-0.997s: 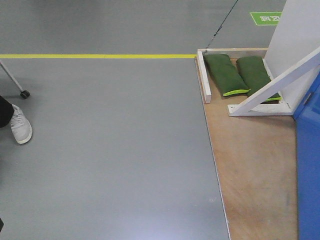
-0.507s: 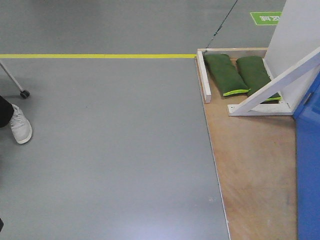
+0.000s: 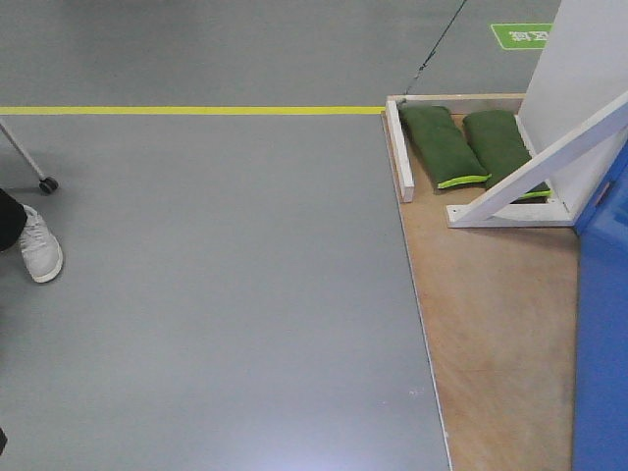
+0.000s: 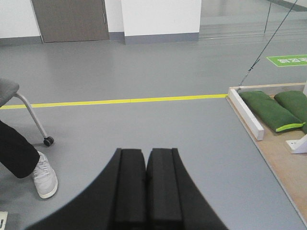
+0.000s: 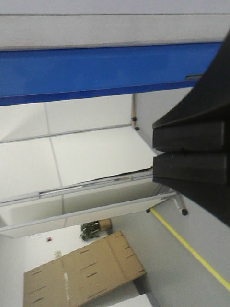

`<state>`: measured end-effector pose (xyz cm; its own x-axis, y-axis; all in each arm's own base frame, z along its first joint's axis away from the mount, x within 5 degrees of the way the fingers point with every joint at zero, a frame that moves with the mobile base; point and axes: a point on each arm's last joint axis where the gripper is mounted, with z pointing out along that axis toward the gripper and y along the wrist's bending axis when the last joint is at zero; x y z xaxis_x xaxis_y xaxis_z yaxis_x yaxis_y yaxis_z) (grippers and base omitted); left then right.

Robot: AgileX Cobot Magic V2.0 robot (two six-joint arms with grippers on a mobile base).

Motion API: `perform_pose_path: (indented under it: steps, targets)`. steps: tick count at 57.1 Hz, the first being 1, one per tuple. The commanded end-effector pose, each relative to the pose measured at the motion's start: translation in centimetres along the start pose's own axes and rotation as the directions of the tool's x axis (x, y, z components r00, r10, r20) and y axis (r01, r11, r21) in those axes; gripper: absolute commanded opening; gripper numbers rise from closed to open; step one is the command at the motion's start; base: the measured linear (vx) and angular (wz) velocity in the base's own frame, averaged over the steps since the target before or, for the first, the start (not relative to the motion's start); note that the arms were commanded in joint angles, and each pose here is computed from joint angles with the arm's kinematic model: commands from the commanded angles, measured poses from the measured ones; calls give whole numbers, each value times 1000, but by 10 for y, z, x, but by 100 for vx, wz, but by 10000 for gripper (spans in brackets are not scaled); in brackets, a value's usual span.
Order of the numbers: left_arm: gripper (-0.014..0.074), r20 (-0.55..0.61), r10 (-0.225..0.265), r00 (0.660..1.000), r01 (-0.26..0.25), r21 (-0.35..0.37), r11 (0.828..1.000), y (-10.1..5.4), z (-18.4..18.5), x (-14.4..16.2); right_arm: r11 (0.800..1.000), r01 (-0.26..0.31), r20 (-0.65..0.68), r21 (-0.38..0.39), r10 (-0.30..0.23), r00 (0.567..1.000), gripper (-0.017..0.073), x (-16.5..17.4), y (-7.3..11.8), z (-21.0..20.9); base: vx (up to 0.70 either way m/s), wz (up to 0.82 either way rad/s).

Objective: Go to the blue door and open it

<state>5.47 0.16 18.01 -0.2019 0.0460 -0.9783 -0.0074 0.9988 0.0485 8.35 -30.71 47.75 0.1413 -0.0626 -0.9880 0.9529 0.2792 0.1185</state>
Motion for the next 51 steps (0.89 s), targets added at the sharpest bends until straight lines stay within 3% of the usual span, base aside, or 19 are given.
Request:
perform_pose_path:
  steps: [1, 17, 29, 43, 51]
  targets:
    - [73, 122, -9, 992, 8, 7, 1000, 0, -4, -17, 999, -3, 158, -45, 10, 987, 12, -39, 15, -26, 0, 0]
    - [73, 122, -9, 992, 8, 7, 1000, 0, -4, -17, 987, -12, 162, -161, 39, 986, 12, -49, 46, -46, 0, 0]
    - [73, 122, -9, 992, 8, 7, 1000, 0, -4, -17, 960, -26, 167, -280, 75, 983, 12, -57, 74, -66, 0, 0]
    - [73, 122, -9, 992, 8, 7, 1000, 0, -4, -17, 896, -48, 148, -441, 125, 981, 12, -62, 111, -93, 0, 0]
    - [73, 122, -9, 992, 8, 7, 1000, 0, -4, -17, 841, -63, 109, -537, 143, 984, 12, -63, 132, -110, 0, 0]
